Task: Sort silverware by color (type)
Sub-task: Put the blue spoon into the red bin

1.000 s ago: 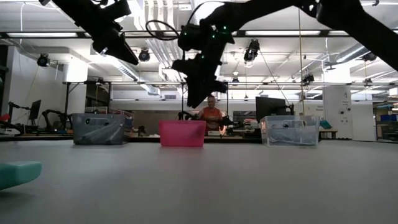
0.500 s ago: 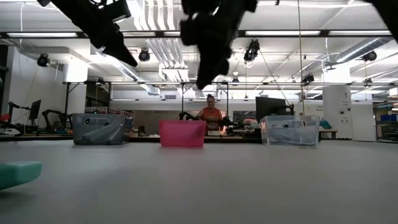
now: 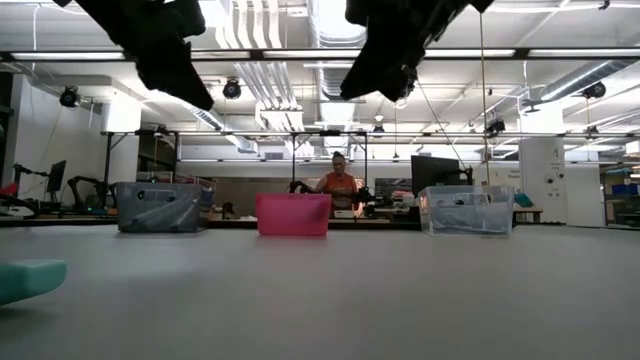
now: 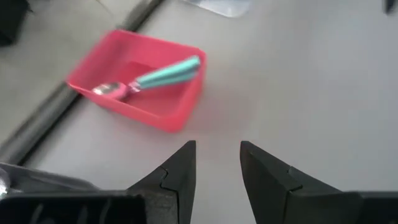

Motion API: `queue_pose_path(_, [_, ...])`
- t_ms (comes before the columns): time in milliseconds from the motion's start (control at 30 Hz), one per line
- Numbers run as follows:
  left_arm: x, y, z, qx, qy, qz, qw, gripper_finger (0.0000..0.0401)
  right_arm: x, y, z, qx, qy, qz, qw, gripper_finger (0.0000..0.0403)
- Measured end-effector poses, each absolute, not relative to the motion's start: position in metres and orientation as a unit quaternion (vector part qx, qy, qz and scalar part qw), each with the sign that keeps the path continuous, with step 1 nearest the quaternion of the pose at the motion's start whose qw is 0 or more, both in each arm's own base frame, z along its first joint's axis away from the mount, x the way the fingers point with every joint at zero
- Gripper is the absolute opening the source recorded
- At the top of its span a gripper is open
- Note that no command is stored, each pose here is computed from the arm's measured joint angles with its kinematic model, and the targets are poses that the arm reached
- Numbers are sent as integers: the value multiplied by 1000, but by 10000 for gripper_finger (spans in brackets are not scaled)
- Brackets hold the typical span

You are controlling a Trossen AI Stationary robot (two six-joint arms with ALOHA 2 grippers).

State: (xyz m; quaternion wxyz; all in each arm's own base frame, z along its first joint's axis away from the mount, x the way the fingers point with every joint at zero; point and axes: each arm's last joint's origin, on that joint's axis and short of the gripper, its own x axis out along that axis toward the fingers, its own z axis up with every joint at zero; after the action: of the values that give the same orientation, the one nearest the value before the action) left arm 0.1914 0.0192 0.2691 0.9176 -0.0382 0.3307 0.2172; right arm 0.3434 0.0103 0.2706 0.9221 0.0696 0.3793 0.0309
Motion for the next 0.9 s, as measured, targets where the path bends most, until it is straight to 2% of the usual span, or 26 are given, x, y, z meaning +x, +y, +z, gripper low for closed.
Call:
queue_pose_path(233, [190,-8,265,-107,350,153,918,106,329,9,267,67,336,26,939,65])
queue_pose_path(567, [181,-52,264,-213,361,96,903,106,324,9,253,84,344,19,935,66])
queue_pose_path(767, [177,-71,261,-349,394,76,847,103,324,10,253,86,344,18,935,66])
queue_pose_path(900, [181,-87,250,-396,441,75,802,95,324,11,253,73,344,26,936,66])
